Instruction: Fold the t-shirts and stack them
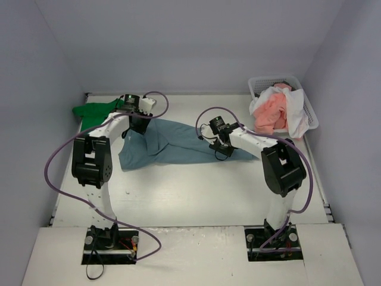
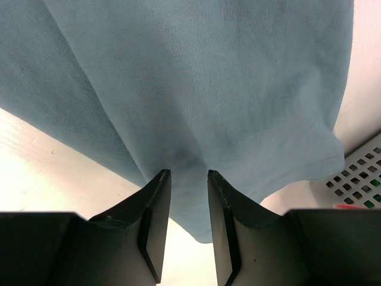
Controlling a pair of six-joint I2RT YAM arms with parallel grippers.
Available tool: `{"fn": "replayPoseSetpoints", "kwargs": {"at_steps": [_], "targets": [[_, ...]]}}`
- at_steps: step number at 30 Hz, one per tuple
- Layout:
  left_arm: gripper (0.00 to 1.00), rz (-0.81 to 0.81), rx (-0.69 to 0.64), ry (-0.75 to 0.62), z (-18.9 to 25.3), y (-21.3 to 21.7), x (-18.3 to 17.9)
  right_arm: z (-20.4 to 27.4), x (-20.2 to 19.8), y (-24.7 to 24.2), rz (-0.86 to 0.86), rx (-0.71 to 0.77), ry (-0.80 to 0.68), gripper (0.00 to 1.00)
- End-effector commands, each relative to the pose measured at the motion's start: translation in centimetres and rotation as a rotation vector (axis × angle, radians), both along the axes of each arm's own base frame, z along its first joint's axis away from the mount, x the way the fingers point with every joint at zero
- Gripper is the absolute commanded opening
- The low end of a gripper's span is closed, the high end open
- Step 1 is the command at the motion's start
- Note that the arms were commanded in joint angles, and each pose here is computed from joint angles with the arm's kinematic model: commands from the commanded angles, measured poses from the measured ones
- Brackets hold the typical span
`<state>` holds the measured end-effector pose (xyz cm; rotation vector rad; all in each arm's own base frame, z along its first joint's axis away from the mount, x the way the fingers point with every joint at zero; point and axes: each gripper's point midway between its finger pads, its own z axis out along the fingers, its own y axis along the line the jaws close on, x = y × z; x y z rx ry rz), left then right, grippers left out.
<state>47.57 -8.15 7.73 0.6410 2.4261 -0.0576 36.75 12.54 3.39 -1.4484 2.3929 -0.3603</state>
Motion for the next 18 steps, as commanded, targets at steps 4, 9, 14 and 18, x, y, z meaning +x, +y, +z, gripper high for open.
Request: {"fn": "replayPoseSetpoints", "kwargs": {"at_steps": [4,9,14,18], "targets": [[0.34,0.014,-0.121,-0.085,4.8,-1.5,1.3,2.2,1.0,0.4,-0.017,0.048,-0.060,0.28],[0.34,0.039,-0.150,-0.078,4.4,-1.2,1.9,2.2,0.9,0.4,-0.020,0.050,-0.060,0.28],[0.34,0.044,-0.139,-0.064,3.5,-0.9,2.4,2.3,0.7,0.4,-0.021,0.056,-0.059,0.29],[0.34,0.045,-0.149,-0.048,2.7,-0.9,2.6,2.5,0.5,0.3,-0.022,0.057,-0.061,0.29]]}}
